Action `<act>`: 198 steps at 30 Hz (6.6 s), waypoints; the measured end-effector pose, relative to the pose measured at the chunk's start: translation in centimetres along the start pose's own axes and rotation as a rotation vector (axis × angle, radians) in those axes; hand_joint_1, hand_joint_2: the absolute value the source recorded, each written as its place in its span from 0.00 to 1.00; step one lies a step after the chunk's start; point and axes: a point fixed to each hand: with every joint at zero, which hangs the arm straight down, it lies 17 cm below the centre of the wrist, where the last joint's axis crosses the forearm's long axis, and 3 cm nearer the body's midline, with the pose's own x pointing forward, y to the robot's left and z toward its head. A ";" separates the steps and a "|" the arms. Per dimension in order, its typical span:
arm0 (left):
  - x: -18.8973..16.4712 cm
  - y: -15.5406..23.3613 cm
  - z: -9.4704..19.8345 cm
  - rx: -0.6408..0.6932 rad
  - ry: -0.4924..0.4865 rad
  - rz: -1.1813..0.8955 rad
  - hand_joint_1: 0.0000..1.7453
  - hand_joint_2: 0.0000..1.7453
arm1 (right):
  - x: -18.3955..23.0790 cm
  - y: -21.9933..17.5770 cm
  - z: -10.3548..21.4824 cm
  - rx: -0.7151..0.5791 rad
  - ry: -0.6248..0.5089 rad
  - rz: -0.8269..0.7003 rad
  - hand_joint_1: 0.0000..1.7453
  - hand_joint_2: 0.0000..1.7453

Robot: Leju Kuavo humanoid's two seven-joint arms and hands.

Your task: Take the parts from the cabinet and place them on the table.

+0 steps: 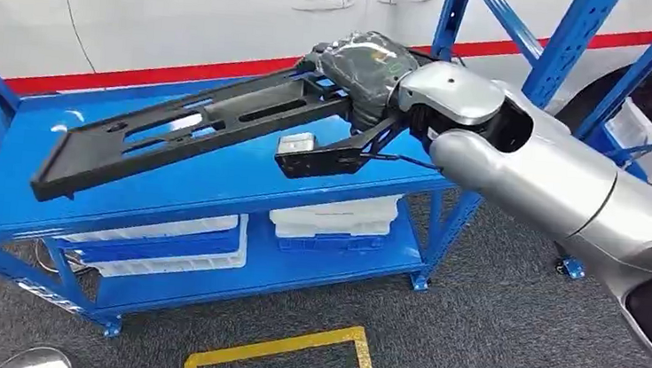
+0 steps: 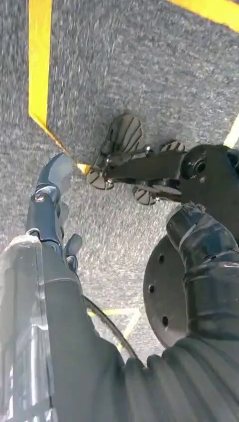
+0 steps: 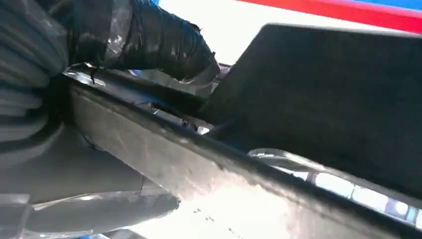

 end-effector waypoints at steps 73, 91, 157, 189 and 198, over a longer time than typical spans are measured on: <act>0.6 1.7 -0.3 0.023 -0.008 -0.034 0.00 1.00 | -1.7 0.8 2.2 0.007 -0.021 -0.014 1.00 1.00; 1.6 -0.5 -0.6 -0.020 0.002 -0.080 0.00 1.00 | -2.4 4.6 -3.5 0.192 0.127 0.108 1.00 1.00; 0.2 3.0 -0.4 0.023 0.020 -0.099 0.00 1.00 | -20.3 11.4 5.8 0.274 0.523 0.113 1.00 1.00; -0.6 1.4 -0.3 0.034 0.052 -0.053 0.00 1.00 | -26.3 7.1 10.2 0.318 0.672 0.212 1.00 1.00; -1.4 1.6 -0.2 0.064 0.090 -0.078 0.00 1.00 | -26.5 4.9 9.9 0.320 0.686 0.249 1.00 1.00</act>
